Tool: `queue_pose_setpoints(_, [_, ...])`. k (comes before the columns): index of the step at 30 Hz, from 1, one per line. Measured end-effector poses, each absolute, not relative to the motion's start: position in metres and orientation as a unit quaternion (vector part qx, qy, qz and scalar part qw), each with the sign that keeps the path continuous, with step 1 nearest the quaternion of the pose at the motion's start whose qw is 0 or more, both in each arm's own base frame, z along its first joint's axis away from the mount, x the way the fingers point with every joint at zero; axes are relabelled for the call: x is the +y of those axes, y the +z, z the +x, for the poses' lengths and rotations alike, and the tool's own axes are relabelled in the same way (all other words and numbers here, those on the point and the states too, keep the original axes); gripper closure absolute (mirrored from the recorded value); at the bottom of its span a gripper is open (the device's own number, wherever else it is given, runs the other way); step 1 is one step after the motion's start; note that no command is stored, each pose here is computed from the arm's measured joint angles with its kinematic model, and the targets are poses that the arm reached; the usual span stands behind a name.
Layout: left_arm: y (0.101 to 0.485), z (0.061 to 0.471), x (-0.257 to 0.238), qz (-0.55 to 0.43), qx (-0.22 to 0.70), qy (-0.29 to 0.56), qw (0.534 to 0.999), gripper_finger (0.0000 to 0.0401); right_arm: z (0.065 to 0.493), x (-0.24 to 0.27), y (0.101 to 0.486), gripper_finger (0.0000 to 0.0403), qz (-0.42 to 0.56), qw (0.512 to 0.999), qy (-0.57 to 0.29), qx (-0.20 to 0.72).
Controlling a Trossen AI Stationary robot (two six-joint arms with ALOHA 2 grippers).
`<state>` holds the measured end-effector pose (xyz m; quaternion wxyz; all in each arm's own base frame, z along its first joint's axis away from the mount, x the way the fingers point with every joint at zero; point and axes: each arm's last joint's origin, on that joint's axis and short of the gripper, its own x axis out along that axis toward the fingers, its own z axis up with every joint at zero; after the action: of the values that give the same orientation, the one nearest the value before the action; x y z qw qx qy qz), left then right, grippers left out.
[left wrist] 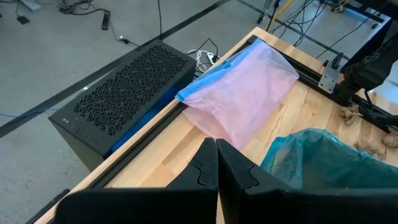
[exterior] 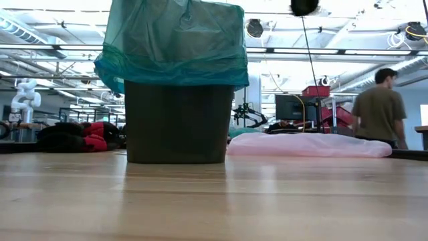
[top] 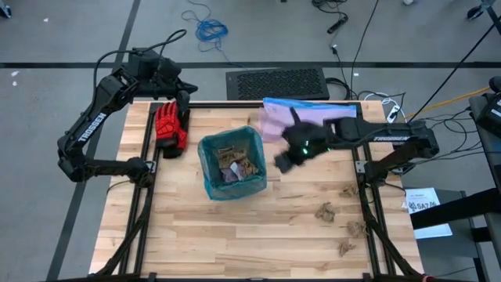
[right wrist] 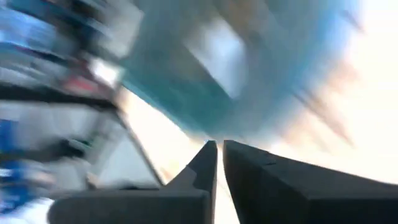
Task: Place trash/remove bag and relplace
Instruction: Put the brown napkin into the black trash bin
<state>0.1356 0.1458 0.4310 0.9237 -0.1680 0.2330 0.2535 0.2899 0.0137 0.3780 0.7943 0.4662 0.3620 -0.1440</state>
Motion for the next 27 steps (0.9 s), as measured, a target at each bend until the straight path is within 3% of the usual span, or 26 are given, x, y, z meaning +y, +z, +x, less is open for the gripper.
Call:
queue_pose_setpoints(5, [0.431, 0.136, 0.146, -0.167, 0.233, 0.253, 0.924, 0.0401, 0.252, 0.048, 0.352, 0.0326, 0.428, 0.68, -0.242, 0.544])
queue_pose_setpoints(8, [0.431, 0.136, 0.146, -0.164, 0.234, 0.253, 0.924, 0.0401, 0.239, 0.067, 0.339, 0.0279, 0.4, 0.64, -0.273, 0.598])
queue_pose_setpoints(17, [0.43, 0.138, 0.149, -0.159, 0.238, 0.251, 0.925, 0.0401, 0.219, 0.1, 0.268, 0.0152, 0.392, 0.556, -0.34, 0.649])
queue_pose_setpoints(22, [0.429, 0.138, 0.149, -0.16, 0.238, 0.251, 0.924, 0.0401, 0.206, 0.111, 0.226, 0.0123, 0.397, 0.526, -0.355, 0.663])
queue_pose_setpoints(27, [0.429, 0.138, 0.149, -0.161, 0.239, 0.251, 0.924, 0.0401, 0.201, 0.117, 0.188, 0.012, 0.439, 0.525, -0.342, 0.644])
